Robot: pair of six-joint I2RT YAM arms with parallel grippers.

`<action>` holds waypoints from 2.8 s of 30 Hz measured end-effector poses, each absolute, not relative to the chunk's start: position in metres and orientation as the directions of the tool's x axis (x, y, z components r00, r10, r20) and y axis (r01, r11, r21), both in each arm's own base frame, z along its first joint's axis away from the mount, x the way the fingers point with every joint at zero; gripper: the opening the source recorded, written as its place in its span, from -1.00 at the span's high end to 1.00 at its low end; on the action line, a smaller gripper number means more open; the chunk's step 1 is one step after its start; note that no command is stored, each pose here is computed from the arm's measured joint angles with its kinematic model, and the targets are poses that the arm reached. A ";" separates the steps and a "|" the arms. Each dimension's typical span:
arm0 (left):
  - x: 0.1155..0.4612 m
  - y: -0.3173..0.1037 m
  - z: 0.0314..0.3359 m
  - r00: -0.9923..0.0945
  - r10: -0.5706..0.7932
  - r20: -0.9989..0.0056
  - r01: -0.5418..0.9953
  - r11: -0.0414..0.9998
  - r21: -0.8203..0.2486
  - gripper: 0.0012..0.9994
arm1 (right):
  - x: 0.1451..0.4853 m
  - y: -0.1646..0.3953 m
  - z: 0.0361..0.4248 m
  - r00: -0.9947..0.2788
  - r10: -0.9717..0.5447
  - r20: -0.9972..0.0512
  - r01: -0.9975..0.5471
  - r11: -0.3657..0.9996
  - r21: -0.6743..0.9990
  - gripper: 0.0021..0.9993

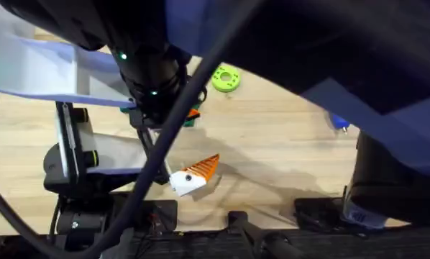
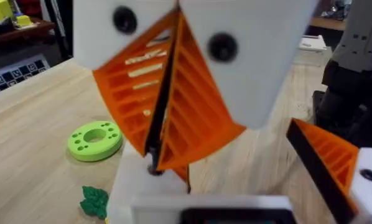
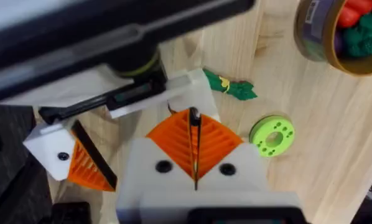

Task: Pick up the gripper from the table and insert it into the empty holder that is missing its gripper. Then pick up a screw, insert it into the mounting hole, and use the screwdriver to tighten it. Finally, clean up the table by picking up the vegetable and placing it into the bucket.

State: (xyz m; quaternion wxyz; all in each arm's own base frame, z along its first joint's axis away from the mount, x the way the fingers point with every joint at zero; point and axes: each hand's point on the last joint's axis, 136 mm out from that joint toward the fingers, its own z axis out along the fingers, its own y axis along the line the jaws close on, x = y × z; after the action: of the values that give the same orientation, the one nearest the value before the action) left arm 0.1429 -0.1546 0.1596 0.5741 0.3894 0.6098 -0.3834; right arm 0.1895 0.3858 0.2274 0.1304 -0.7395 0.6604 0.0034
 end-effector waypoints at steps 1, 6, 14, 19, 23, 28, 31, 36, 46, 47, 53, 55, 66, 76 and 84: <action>0.143 -0.155 0.160 -0.037 0.035 -0.999 0.915 0.403 -0.020 -0.97 | 0.189 0.386 0.227 0.128 -0.976 -0.176 -0.978 -0.094 -0.188 1.00; 0.143 -0.155 0.160 -0.037 0.035 -0.999 0.915 0.403 -0.020 -0.97 | 0.189 0.385 0.227 0.127 -0.976 -0.174 -0.978 -0.094 -0.187 1.00; 0.143 -0.155 0.160 -0.037 0.035 -0.999 0.915 0.403 -0.020 -0.97 | 0.189 0.385 0.227 0.128 -0.976 -0.175 -0.978 -0.094 -0.187 1.00; 0.143 -0.155 0.160 -0.037 0.035 -0.999 0.915 0.403 -0.020 -0.97 | 0.189 0.385 0.227 0.128 -0.976 -0.175 -0.978 -0.094 -0.187 1.00; 0.143 -0.155 0.160 -0.037 0.035 -0.999 0.915 0.403 -0.020 -0.97 | 0.189 0.385 0.227 0.128 -0.976 -0.175 -0.978 -0.094 -0.187 1.00; 0.143 -0.155 0.160 -0.038 0.035 -0.999 0.915 0.403 -0.020 -0.97 | 0.189 0.385 0.227 0.128 -0.976 -0.175 -0.978 -0.094 -0.187 1.00; 0.143 -0.155 0.160 -0.038 0.035 -0.999 0.915 0.403 -0.021 -0.97 | 0.189 0.385 0.227 0.128 -0.976 -0.175 -0.978 -0.094 -0.187 1.00; 0.143 -0.155 0.160 -0.037 0.035 -0.999 0.915 0.403 -0.020 -0.97 | 0.189 0.385 0.227 0.128 -0.976 -0.175 -0.978 -0.094 -0.187 1.00; 0.143 -0.155 0.160 -0.037 0.035 -0.999 0.915 0.403 -0.020 -0.97 | 0.189 0.385 0.226 0.128 -0.976 -0.174 -0.979 -0.095 -0.182 1.00; 0.143 -0.155 0.160 -0.037 0.035 -0.999 0.915 0.403 -0.020 -0.97 | 0.188 0.385 0.226 0.127 -0.977 -0.172 -0.979 -0.096 -0.181 1.00; 0.143 -0.155 0.160 -0.037 0.035 -0.999 0.915 0.403 -0.020 -0.97 | 0.188 0.385 0.225 0.127 -0.977 -0.170 -0.979 -0.096 -0.180 1.00; 0.143 -0.155 0.160 -0.037 0.035 -0.999 0.915 0.403 -0.020 -0.97 | 0.188 0.385 0.225 0.127 -0.977 -0.170 -0.979 -0.096 -0.180 1.00; 0.143 -0.155 0.160 -0.037 0.035 -0.999 0.915 0.403 -0.020 -0.97 | 0.188 0.385 0.225 0.127 -0.977 -0.170 -0.979 -0.096 -0.180 1.00; 0.143 -0.155 0.160 -0.037 0.035 -0.999 0.915 0.402 -0.020 -0.97 | 0.188 0.384 0.219 0.126 -0.979 -0.157 -0.980 -0.099 -0.173 1.00; 0.143 -0.155 0.160 -0.037 0.035 -0.999 0.915 0.402 -0.020 -0.97 | 0.189 0.386 0.220 0.127 -0.978 -0.167 -0.979 -0.097 -0.179 1.00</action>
State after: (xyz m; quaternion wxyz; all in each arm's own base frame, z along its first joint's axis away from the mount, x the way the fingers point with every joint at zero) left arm 0.1428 -0.1546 0.1597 0.5741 0.3896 0.6096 -0.3834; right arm 0.1889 0.3864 0.2196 0.1233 -0.7406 0.6605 0.0030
